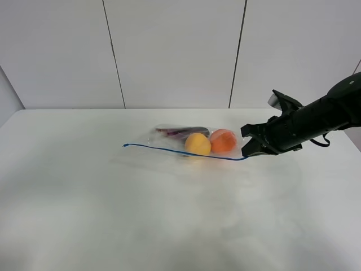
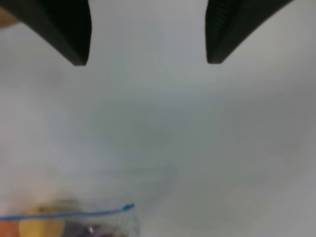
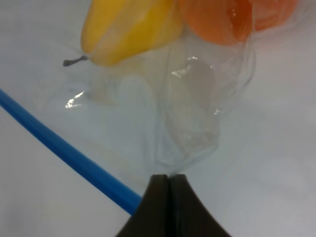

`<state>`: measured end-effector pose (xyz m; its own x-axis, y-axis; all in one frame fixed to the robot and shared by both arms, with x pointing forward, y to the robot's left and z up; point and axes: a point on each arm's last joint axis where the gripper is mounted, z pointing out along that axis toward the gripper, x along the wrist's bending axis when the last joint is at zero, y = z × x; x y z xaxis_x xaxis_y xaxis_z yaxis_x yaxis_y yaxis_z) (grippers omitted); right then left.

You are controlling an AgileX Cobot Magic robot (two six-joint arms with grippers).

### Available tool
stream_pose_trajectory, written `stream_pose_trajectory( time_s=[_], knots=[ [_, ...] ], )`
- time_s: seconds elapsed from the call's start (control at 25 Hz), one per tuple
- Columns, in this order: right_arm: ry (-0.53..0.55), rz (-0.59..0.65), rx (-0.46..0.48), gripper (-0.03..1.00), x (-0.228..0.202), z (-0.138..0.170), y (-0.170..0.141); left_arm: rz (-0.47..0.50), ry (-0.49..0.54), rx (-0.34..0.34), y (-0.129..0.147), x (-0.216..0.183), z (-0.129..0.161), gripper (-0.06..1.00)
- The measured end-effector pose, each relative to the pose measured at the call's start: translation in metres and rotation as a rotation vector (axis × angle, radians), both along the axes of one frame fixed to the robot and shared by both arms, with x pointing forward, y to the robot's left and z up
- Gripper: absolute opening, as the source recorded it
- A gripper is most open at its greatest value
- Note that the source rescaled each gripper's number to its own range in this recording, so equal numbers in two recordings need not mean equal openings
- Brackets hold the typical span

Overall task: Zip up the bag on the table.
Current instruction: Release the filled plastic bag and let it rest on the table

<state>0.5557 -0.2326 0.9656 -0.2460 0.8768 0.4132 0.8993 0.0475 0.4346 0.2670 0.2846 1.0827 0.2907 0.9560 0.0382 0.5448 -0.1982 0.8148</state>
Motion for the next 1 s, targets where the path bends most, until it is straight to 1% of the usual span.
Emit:
stream_pose_trajectory(
  time_s=[0.04, 0.08, 0.36, 0.48, 0.6, 0.72, 1.0],
  knots=[
    [0.000, 0.000, 0.000, 0.00, 0.000, 0.000, 0.000, -0.004, 0.020, 0.003, 0.000, -0.001, -0.005, 0.80],
    [0.000, 0.001, -0.001, 0.00, 0.000, 0.000, 0.000, -0.006, 0.015, 0.002, 0.000, -0.004, -0.006, 0.80],
    [0.005, -0.015, 0.001, 0.00, 0.000, 0.000, 0.000, 0.005, -0.069, -0.034, 0.001, -0.024, -0.007, 0.80],
    [0.007, -0.023, 0.003, 0.00, 0.001, 0.000, -0.001, 0.012, -0.102, -0.030, 0.002, -0.033, -0.008, 0.80],
    [0.005, -0.024, 0.002, 0.00, 0.001, 0.000, -0.001, 0.023, -0.105, -0.017, 0.004, -0.041, -0.014, 0.80],
    [0.000, -0.029, -0.001, 0.00, 0.001, 0.000, -0.001, 0.024, -0.129, -0.019, 0.005, -0.048, -0.016, 0.80],
    [-0.005, -0.031, -0.006, 0.00, 0.002, 0.000, -0.001, 0.024, -0.106, -0.016, 0.005, -0.049, -0.021, 0.80]
  ],
)
